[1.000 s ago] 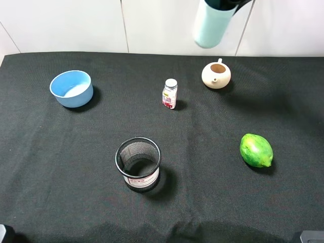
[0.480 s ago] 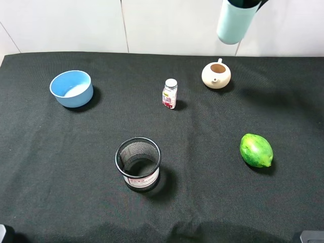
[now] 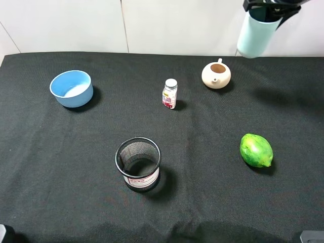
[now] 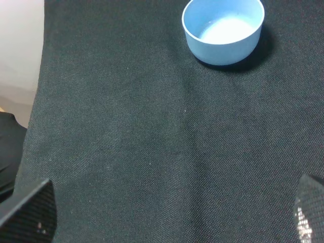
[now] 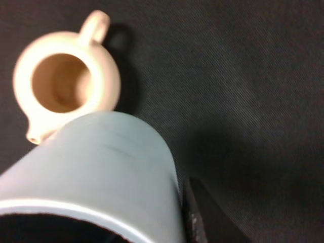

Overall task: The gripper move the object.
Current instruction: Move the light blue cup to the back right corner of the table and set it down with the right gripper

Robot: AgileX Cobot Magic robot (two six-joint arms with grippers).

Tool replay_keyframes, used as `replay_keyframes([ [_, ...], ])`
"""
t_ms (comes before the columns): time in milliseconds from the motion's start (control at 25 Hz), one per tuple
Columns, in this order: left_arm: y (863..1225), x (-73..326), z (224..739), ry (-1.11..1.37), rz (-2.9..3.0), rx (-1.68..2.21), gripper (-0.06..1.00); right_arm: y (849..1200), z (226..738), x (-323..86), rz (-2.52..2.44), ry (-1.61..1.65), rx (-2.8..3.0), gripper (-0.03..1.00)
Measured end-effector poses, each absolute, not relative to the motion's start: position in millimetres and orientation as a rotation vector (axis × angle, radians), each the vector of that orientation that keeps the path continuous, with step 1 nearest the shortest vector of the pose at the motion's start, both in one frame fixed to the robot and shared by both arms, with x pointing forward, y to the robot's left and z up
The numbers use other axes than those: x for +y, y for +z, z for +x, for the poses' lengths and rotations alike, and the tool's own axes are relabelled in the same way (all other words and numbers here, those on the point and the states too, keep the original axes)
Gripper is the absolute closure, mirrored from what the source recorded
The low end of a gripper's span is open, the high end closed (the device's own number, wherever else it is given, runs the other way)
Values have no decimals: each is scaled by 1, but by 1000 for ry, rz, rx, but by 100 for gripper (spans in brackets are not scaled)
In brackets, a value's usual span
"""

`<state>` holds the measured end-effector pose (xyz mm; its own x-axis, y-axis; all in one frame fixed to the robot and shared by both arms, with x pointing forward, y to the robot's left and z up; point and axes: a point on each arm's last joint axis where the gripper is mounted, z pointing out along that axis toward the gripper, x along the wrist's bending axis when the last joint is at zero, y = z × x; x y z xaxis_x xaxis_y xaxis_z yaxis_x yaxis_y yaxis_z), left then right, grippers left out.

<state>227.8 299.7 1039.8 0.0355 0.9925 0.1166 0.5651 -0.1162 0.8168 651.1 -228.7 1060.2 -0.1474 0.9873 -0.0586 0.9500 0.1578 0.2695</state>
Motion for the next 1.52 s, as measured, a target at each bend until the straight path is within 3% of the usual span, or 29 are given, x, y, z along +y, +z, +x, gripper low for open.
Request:
replay_keyframes([
  [440, 1040, 300, 228, 954, 1741, 1580, -5, 1054, 658, -262, 2006, 242, 2133, 95],
  [1520, 1040, 300, 228, 954, 1741, 1580, -5, 959, 699, -272, 2041, 172, 2130, 95],
])
